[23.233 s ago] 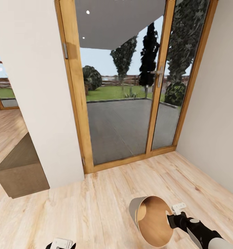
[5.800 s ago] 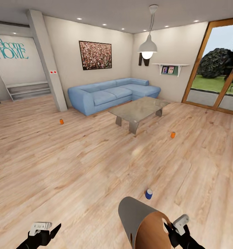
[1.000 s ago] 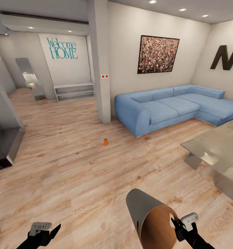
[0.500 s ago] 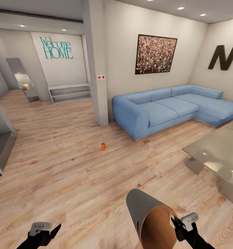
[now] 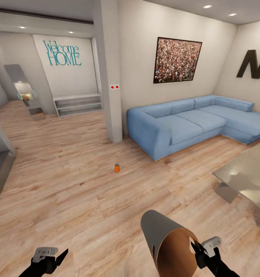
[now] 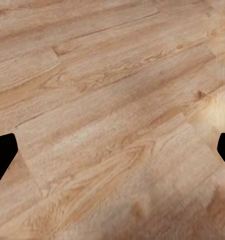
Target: Put the three can of soda from the living room inside the tash can in the kitchen.
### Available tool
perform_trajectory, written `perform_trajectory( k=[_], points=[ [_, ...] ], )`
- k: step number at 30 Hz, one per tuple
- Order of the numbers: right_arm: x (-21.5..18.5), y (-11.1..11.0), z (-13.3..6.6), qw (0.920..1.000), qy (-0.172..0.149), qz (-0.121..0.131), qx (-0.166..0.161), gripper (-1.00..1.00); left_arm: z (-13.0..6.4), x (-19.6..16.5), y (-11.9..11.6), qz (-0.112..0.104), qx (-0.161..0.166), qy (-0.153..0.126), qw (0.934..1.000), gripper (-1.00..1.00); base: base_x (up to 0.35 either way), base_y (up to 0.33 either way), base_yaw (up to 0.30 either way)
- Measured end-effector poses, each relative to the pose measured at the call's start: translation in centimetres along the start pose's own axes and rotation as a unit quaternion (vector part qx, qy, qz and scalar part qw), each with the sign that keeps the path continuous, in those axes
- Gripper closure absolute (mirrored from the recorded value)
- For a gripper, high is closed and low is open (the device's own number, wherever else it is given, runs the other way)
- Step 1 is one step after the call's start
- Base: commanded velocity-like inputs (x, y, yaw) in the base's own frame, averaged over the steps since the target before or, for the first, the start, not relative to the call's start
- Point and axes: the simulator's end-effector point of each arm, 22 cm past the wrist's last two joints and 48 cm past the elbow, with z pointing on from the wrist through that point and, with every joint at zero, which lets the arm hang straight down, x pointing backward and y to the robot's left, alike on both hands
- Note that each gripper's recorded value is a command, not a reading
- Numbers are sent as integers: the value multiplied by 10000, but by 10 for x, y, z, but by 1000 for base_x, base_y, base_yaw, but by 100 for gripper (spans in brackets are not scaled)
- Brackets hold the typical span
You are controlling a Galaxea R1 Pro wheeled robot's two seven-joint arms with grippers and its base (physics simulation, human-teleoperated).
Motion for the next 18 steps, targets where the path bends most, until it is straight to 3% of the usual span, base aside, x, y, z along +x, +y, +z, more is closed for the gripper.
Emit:
perform_trajectory(
  k=[18],
  points=[
    [0,3,1,10000,-6,9,-25,100,0,0,0,3,-1,2,10000,-100,323,137,0]
  ],
)
